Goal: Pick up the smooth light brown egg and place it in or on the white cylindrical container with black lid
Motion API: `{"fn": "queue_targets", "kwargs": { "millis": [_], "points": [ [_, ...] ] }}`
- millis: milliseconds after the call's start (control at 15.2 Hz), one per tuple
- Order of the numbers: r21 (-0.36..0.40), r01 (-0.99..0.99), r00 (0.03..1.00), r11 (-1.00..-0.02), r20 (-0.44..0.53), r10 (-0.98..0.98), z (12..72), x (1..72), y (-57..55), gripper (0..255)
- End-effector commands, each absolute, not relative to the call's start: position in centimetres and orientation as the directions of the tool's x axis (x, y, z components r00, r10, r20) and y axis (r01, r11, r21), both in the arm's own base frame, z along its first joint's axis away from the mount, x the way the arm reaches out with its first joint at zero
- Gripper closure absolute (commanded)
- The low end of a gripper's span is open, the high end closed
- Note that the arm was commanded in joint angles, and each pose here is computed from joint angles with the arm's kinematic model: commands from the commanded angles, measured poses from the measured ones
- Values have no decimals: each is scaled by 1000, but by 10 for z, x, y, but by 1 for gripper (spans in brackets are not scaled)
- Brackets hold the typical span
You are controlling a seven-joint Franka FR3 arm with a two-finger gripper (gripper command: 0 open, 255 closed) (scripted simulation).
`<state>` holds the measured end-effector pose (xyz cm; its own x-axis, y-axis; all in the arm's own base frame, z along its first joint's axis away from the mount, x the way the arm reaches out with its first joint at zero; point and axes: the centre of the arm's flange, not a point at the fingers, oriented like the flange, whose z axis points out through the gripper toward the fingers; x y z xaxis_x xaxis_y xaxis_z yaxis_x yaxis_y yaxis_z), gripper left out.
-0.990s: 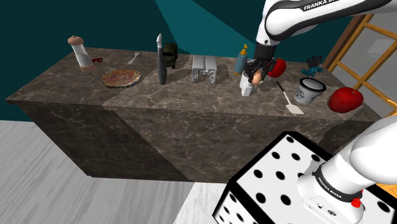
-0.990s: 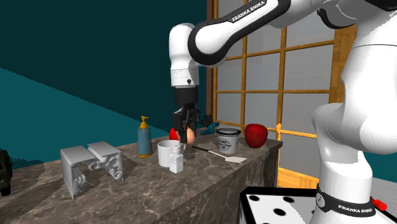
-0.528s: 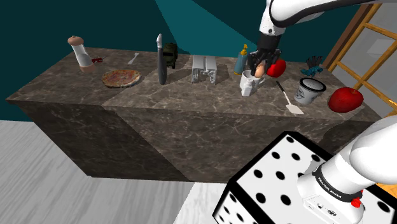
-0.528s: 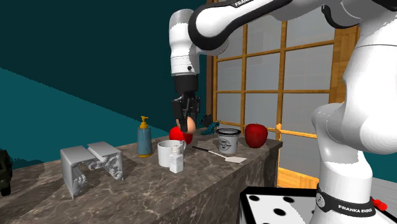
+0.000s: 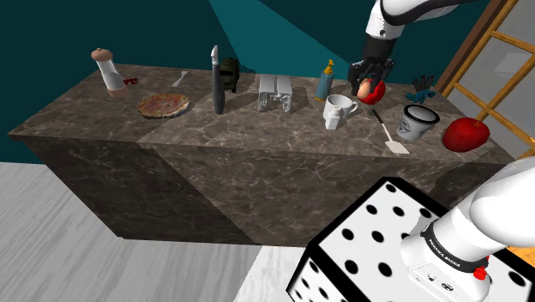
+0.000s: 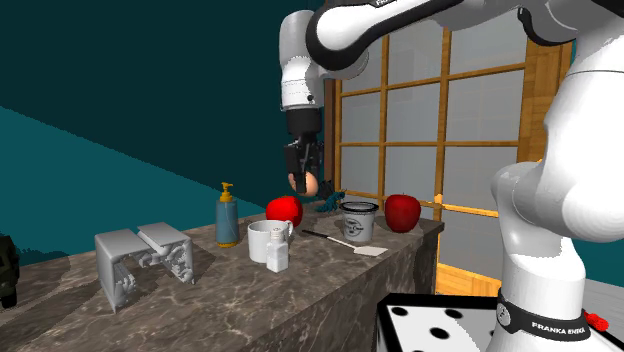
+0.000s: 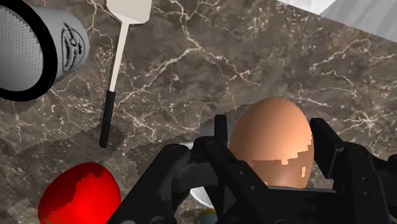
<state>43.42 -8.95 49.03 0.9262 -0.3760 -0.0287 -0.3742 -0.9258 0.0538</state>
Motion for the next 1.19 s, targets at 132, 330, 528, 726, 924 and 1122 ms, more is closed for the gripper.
{"fn": "queue_targets", "kwargs": {
  "millis": [132, 330, 528, 726, 924, 1122],
  "points": [
    [54, -373, 927, -926, -29, -375, 492, 407, -134, 255],
    [54, -373, 927, -926, -29, -375, 491, 386, -168, 255],
    [54, -373, 927, -926, -29, -375, 491, 366, -202, 255],
    [54, -373, 927, -926, -29, -375, 490, 345, -236, 255],
    [54, -373, 927, -926, -29, -375, 490, 325, -269, 255],
    [54, -373, 927, -926, -29, -375, 489, 304, -303, 255]
  ]
}}
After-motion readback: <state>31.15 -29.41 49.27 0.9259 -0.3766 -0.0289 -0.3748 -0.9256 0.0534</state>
